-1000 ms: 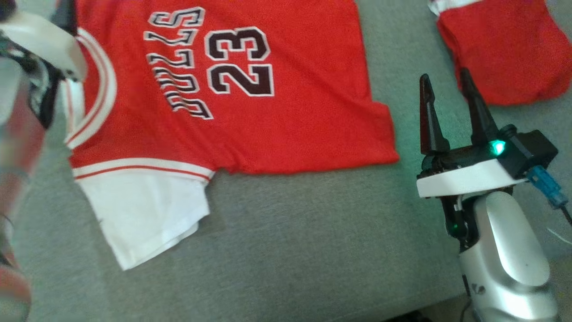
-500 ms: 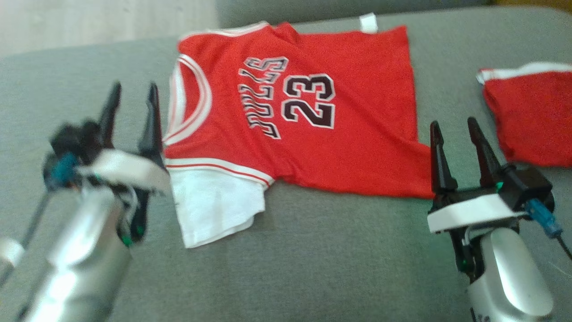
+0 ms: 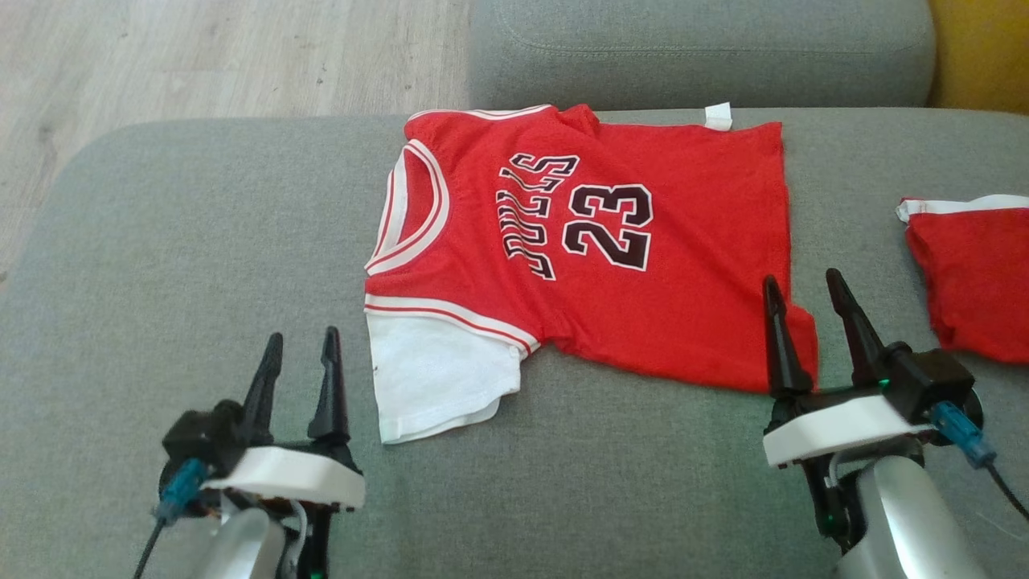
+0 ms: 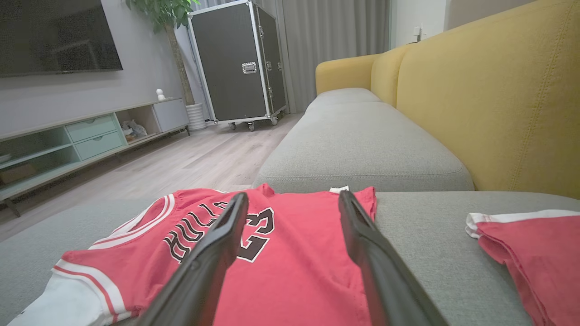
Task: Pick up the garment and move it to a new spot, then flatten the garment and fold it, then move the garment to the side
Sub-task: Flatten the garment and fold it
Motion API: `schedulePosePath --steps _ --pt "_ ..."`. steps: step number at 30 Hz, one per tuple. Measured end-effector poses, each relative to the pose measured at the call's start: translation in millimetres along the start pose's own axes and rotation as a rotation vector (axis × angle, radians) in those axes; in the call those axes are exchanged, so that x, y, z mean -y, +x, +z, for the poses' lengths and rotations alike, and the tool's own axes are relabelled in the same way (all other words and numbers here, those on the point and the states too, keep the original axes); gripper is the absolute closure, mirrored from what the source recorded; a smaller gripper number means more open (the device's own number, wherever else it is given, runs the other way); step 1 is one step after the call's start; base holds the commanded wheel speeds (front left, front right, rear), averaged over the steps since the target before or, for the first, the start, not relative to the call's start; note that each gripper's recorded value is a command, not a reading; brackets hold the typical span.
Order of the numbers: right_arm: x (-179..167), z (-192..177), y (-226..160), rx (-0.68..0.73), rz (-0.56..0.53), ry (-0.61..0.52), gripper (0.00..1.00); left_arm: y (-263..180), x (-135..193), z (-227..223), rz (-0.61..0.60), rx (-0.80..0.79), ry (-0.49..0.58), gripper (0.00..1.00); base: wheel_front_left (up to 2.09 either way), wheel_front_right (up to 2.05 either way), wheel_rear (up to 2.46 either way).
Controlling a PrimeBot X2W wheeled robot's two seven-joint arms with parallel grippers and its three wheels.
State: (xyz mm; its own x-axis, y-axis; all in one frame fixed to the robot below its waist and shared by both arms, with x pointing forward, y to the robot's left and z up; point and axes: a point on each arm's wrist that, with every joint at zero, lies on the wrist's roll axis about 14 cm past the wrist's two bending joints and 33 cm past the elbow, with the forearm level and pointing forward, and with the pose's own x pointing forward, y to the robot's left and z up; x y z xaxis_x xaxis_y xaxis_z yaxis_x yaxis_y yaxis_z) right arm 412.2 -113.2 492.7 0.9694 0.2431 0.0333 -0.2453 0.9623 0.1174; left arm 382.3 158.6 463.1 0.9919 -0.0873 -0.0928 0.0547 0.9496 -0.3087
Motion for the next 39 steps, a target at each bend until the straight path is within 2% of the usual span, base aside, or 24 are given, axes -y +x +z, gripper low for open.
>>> schedulePosePath --steps 9,15,21,31,32,33,34,39 --pt "3.0 -0.4 -2.0 0.0 -0.011 0.013 0.0 1.7 1.2 -12.8 -0.014 -0.034 0.034 0.0 0.0 0.0 0.0" --pt "7.5 -4.9 -3.5 -0.012 -0.024 0.015 0.0 -1.4 -4.1 -56.7 -0.008 -0.211 0.042 0.0 0.0 0.0 0.0" --pt "12.6 -10.5 -4.6 -0.027 -0.038 0.018 0.0 1.5 9.8 -82.6 -0.067 -0.345 0.056 0.0 0.0 0.0 0.0" --pt "22.8 -17.4 -5.0 -0.045 -0.066 0.02 0.0 9.7 9.9 -109.1 -0.066 -0.503 0.088 0.0 0.0 0.0 0.0" --pt "24.2 -17.6 -5.3 -0.046 -0.07 0.02 0.0 11.6 11.3 -109.3 -0.072 -0.508 0.091 0.14 0.0 0.0 0.0" --pt "26.2 -18.0 -6.0 -0.047 -0.076 0.02 0.0 12.6 13.8 -110.0 -0.082 -0.514 0.092 0.68 0.0 0.0 0.0" --pt "29.2 -19.0 -7.3 -0.051 -0.085 0.018 0.0 13.2 15.1 -110.1 -0.087 -0.516 0.09 1.0 0.0 0.0 0.0" --pt "44.7 -30.3 -18.5 -0.096 -0.135 0.002 0.0 12.5 18.6 -106.4 -0.098 -0.495 0.068 1.0 0.0 0.0 0.0"
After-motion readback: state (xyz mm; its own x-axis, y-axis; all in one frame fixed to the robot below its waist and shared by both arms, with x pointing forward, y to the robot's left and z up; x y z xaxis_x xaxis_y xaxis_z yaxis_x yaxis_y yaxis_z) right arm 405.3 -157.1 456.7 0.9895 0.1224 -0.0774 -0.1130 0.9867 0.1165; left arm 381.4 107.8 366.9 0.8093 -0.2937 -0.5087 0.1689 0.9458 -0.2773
